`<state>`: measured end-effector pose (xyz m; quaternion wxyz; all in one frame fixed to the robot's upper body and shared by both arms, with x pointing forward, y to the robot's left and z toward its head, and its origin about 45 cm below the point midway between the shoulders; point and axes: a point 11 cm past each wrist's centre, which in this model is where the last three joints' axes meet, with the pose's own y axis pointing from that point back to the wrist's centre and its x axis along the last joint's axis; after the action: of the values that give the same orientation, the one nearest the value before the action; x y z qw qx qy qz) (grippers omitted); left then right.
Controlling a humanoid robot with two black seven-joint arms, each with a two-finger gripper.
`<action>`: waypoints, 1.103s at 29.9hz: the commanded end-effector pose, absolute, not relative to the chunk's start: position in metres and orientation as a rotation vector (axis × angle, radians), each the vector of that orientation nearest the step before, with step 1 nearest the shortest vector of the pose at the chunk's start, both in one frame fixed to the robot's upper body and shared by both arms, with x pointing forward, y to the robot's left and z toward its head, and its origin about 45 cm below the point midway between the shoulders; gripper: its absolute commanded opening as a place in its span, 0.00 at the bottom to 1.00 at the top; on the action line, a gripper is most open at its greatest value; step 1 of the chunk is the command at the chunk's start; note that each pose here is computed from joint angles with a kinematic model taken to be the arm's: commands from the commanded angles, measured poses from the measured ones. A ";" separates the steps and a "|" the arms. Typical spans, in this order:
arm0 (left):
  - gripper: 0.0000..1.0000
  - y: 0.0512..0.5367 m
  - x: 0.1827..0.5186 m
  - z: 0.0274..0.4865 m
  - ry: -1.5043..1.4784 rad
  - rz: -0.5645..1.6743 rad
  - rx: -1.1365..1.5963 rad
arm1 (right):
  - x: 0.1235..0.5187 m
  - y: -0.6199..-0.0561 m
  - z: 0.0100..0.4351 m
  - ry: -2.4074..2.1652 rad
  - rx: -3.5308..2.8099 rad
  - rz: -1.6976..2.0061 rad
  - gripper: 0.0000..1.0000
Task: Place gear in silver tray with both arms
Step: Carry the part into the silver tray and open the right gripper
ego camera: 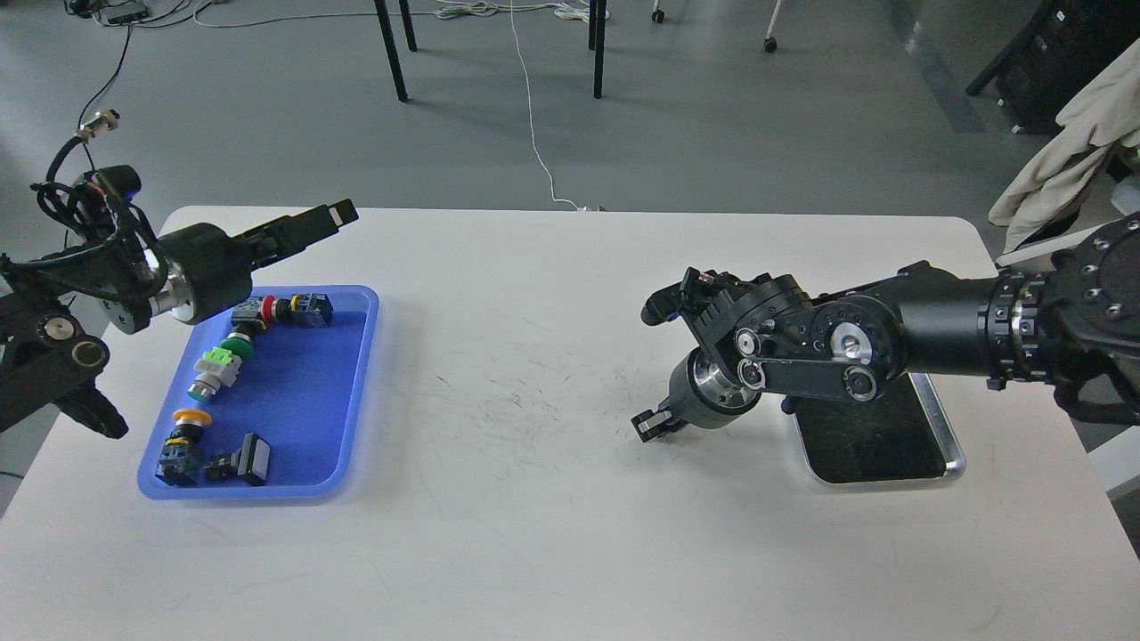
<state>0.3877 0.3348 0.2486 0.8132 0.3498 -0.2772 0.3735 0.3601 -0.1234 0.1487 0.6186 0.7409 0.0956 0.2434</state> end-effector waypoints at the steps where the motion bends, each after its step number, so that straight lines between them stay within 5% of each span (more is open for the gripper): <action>1: 0.98 0.336 0.388 0.249 -0.593 0.799 0.747 | 0.371 -0.133 0.161 0.173 1.705 0.560 0.08; 14: 0.98 0.335 0.388 0.249 -0.594 0.807 0.745 | 0.411 -0.247 0.236 -0.112 1.671 0.520 0.09; 24: 0.98 0.329 0.389 0.246 -0.592 0.800 0.733 | 0.364 -0.335 0.207 0.003 1.513 0.512 0.09; 33: 0.98 0.325 0.389 0.244 -0.588 0.795 0.726 | 0.348 -0.351 0.177 0.107 1.437 0.524 0.09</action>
<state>0.3888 0.3250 0.2444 0.8175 0.3409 -0.2760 0.3732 0.3480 -0.3466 0.1806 0.7127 0.6623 0.0378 0.2279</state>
